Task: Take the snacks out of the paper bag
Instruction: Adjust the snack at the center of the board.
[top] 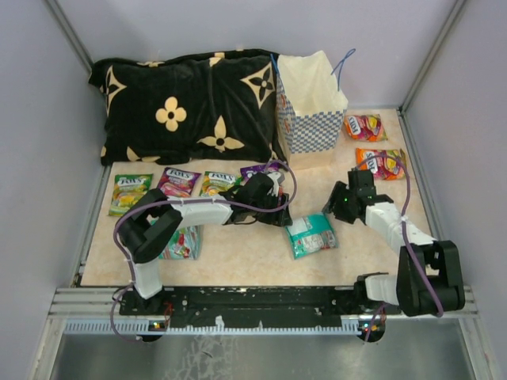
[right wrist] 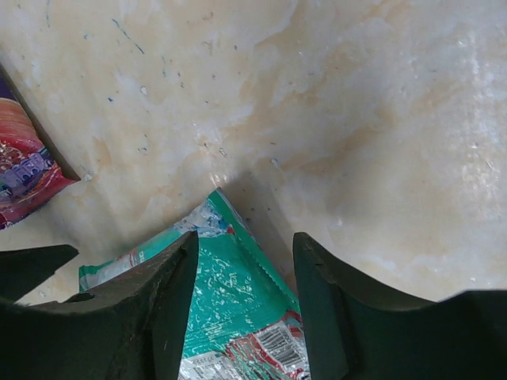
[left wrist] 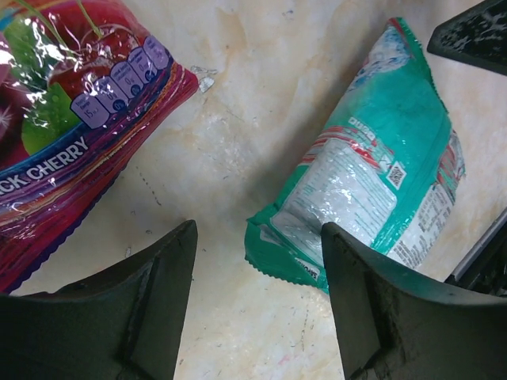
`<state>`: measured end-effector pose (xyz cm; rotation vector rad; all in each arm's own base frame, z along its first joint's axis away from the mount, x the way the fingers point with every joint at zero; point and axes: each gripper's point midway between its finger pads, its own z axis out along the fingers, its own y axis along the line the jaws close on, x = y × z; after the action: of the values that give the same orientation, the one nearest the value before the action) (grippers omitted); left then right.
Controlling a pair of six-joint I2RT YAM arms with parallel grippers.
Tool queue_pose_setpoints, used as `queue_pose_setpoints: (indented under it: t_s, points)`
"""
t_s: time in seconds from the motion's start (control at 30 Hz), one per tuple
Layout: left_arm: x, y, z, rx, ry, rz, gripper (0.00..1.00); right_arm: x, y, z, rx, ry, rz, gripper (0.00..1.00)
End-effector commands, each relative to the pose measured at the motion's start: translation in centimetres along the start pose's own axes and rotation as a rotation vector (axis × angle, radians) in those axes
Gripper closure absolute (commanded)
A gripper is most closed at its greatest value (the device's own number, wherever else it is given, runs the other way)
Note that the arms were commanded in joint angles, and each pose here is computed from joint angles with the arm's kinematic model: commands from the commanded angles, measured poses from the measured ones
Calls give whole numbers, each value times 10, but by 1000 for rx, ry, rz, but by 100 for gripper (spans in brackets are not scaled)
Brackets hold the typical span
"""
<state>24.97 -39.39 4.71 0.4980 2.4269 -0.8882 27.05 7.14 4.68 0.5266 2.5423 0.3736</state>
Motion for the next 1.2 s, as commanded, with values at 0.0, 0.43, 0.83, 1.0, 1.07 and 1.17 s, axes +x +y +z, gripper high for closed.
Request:
queue_pose_setpoints:
  t_s: [0.0,0.43,0.83,1.0,1.07,1.17]
  points:
    - [-10,-12,8,42,-25,-17,31,-23,18,6,-89,-70,-44,49]
    - [16,2,7,5,40,-80,53,-14,15,24,-99,-30,-57,53]
    - [31,11,-6,1,57,-120,59,-10,10,35,-83,-25,-38,79]
    - [28,14,-18,-1,43,-129,46,-6,11,35,-96,-21,-38,100]
    - [29,15,-23,5,44,-136,40,-6,11,32,-101,-26,-39,100]
    - [33,16,-25,23,46,-149,37,-4,10,29,-104,-33,-40,100]
